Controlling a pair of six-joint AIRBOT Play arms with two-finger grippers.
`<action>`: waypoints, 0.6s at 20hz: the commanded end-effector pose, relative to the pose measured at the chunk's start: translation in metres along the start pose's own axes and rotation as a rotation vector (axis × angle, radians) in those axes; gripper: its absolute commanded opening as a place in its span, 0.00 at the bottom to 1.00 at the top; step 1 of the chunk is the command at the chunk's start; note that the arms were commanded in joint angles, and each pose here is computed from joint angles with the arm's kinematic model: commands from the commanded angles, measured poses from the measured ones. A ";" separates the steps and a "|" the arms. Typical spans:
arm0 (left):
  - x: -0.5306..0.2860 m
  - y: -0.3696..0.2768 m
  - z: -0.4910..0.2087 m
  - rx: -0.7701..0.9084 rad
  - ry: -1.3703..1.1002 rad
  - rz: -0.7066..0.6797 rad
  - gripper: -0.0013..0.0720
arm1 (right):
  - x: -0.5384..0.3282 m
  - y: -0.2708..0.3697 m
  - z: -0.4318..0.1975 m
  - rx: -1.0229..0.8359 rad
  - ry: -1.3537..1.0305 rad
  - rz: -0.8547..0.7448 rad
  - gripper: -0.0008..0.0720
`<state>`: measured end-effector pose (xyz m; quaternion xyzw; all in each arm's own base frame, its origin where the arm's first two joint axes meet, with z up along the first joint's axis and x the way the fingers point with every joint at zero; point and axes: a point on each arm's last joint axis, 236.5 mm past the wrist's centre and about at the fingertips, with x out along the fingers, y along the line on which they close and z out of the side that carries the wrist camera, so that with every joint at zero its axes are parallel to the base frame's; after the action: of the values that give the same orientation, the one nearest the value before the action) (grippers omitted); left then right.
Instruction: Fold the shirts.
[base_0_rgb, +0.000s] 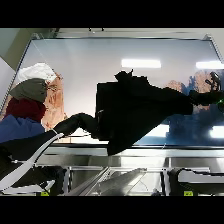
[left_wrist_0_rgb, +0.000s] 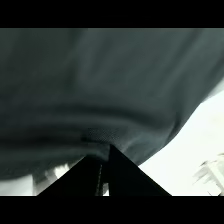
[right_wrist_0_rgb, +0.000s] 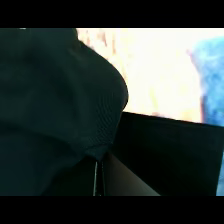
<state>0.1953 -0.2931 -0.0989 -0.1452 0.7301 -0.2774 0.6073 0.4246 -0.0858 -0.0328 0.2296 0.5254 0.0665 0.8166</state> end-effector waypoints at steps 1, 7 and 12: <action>-0.049 0.007 0.028 0.077 -0.050 0.035 0.03 | -0.006 0.002 -0.002 -0.001 0.005 0.006 0.03; -0.159 0.100 0.090 -0.011 -0.185 0.097 0.03 | -0.004 0.014 -0.046 0.096 0.118 0.055 0.03; -0.161 0.126 0.116 0.027 -0.114 0.078 0.03 | 0.014 0.044 -0.138 0.181 0.237 0.129 0.03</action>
<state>0.3458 -0.1454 -0.0496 -0.1364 0.6852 -0.2390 0.6744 0.3502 -0.0310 -0.0582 0.3031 0.5882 0.0873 0.7447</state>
